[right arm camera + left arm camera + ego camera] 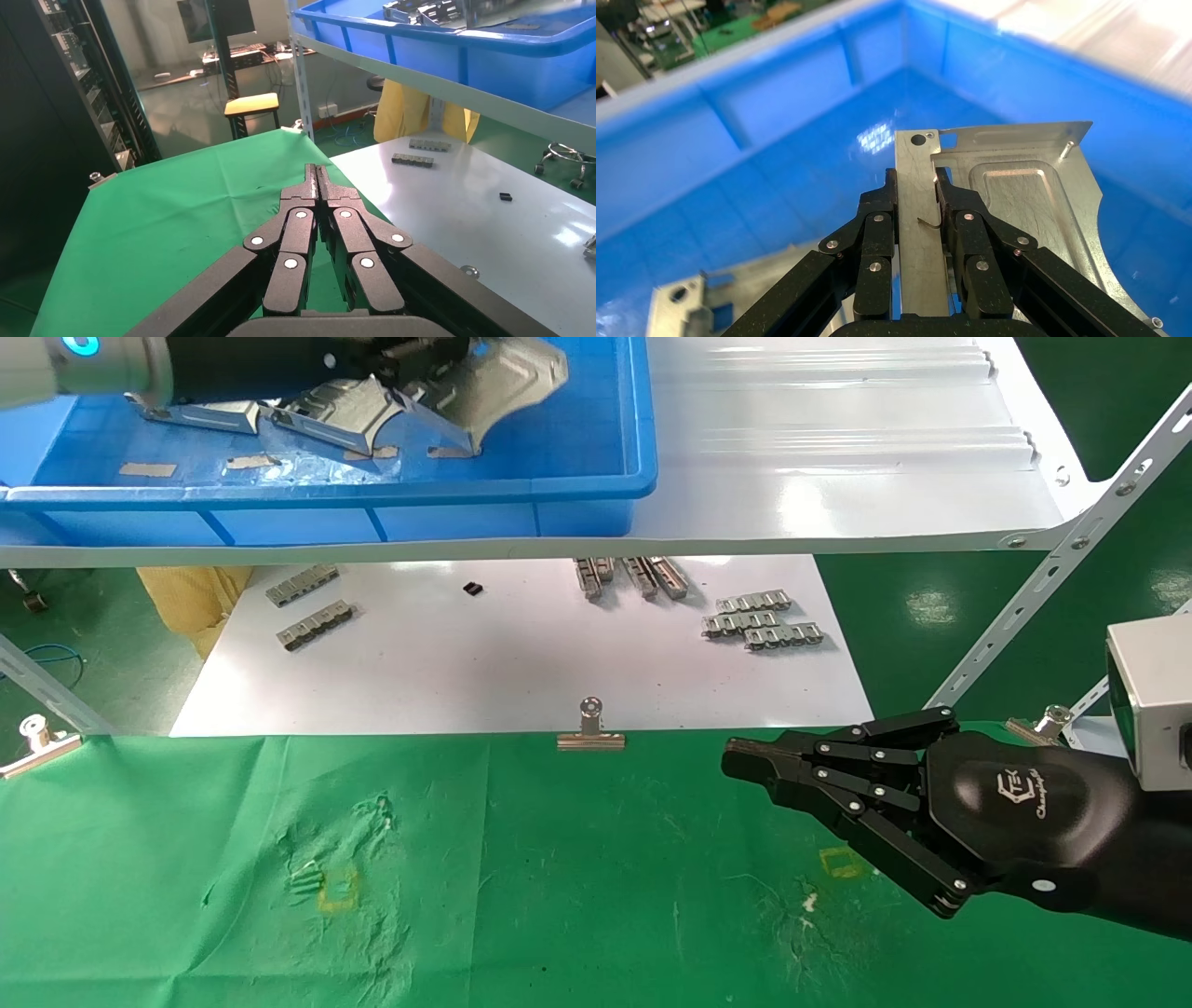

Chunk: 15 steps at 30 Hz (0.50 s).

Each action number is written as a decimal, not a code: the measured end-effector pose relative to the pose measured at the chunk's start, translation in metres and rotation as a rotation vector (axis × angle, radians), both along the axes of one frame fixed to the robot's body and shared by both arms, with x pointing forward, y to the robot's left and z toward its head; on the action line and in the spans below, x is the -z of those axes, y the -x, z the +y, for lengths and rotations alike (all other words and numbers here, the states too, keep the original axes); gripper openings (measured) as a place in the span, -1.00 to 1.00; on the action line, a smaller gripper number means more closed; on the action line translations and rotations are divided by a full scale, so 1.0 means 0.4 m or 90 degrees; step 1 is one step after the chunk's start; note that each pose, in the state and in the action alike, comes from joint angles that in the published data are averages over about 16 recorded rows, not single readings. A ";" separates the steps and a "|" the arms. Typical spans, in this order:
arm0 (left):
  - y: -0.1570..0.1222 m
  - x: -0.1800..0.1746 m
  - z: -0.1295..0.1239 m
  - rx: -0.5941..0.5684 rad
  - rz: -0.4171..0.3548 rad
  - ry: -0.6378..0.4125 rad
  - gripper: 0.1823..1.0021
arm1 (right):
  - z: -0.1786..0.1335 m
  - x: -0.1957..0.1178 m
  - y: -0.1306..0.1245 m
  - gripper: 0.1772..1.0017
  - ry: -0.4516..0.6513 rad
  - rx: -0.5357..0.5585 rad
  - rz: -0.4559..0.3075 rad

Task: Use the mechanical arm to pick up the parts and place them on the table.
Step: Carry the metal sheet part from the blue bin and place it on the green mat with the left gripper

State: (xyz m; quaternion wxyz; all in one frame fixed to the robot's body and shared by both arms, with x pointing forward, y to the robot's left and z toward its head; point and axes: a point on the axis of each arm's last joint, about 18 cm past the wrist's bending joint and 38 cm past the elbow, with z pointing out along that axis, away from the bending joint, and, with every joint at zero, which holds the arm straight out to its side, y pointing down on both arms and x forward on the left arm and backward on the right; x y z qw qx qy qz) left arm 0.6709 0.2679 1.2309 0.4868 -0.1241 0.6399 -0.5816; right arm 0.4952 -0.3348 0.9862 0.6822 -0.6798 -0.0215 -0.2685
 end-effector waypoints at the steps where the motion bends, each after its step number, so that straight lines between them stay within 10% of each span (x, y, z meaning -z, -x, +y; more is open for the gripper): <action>1: 0.009 -0.004 0.005 0.008 -0.004 0.001 -0.76 | 0.000 0.000 0.000 -0.97 0.000 0.000 0.000; 15: 0.176 0.033 0.088 0.169 -0.081 -0.092 -0.77 | 0.000 0.000 0.000 -0.97 0.000 0.000 0.000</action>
